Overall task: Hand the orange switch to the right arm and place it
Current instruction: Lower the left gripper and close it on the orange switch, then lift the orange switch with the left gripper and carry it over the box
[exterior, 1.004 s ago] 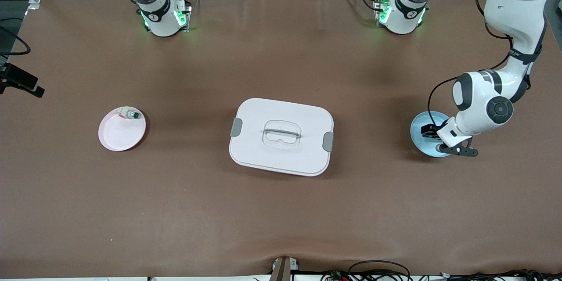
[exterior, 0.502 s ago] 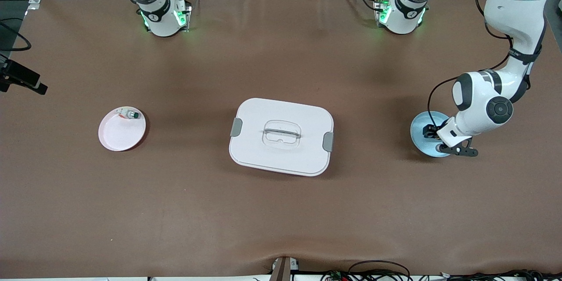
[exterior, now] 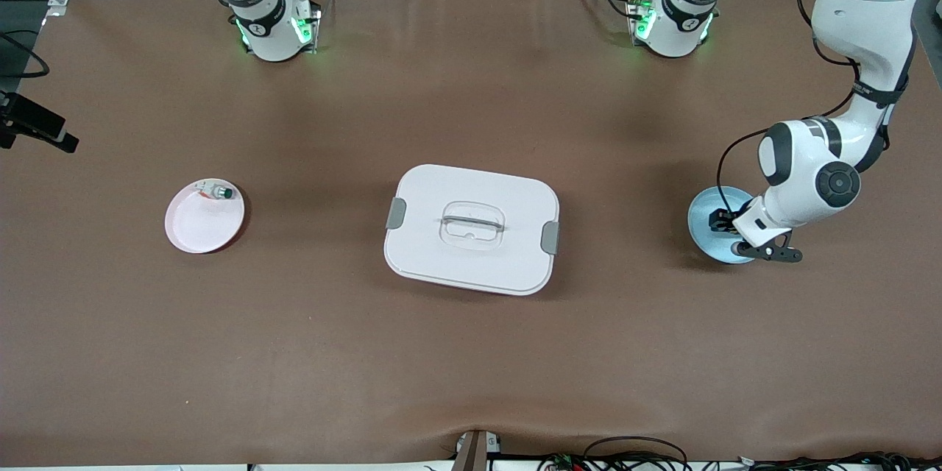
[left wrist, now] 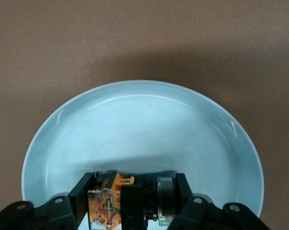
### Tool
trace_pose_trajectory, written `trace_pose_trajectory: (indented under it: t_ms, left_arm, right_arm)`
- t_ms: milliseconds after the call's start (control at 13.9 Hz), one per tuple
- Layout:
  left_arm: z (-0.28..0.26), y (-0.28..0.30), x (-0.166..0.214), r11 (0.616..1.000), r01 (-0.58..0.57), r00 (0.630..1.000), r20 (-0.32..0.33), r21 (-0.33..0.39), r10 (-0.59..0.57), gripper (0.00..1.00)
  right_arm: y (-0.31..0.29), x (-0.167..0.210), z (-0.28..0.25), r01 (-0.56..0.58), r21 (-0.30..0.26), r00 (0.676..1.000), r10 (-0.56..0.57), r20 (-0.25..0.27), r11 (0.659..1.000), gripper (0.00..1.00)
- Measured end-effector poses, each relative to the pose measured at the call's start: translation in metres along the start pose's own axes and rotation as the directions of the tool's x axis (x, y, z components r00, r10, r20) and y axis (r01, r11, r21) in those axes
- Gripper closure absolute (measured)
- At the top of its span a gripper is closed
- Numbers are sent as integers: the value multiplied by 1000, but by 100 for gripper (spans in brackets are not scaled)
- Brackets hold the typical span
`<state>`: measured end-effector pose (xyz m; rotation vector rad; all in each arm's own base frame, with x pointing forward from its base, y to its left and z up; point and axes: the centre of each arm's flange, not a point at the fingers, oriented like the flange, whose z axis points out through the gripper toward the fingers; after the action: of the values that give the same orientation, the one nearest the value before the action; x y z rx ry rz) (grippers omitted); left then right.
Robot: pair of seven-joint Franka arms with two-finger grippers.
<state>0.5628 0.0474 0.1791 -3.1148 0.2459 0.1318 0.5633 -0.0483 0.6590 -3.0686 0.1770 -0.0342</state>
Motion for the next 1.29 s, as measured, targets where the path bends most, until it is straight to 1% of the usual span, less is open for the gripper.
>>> trace_pose_trajectory:
  t_ms: [359, 645, 861, 1004, 1291]
  left_arm:
    - [-12, -3, 4, 1000, 11, 1000, -20, 5, -11, 28]
    - [-34, -1, 6, 998, 56, 998, -36, 7, -55, 28]
    - [-63, 11, 14, 995, 99, 995, 2, -1, -99, 28]
    - [-90, 21, 22, 992, 128, 991, 42, -4, -128, 28]
    - [-147, 33, 37, 985, 174, 981, 94, -12, -172, 28]
  right_arm:
    - [4, 0, 0, -7, -1, 1000, 7, 3, 1000, 0]
    - [4, 0, 0, -7, -1, 1000, 7, 3, 1000, 0]
    - [5, 0, 0, -8, -2, 1000, 8, 3, 1000, 0]
    - [6, 0, 0, -9, -8, 1000, 9, 3, 1000, 0]
    - [7, 0, 0, -10, -17, 1000, 10, 3, 1000, 0]
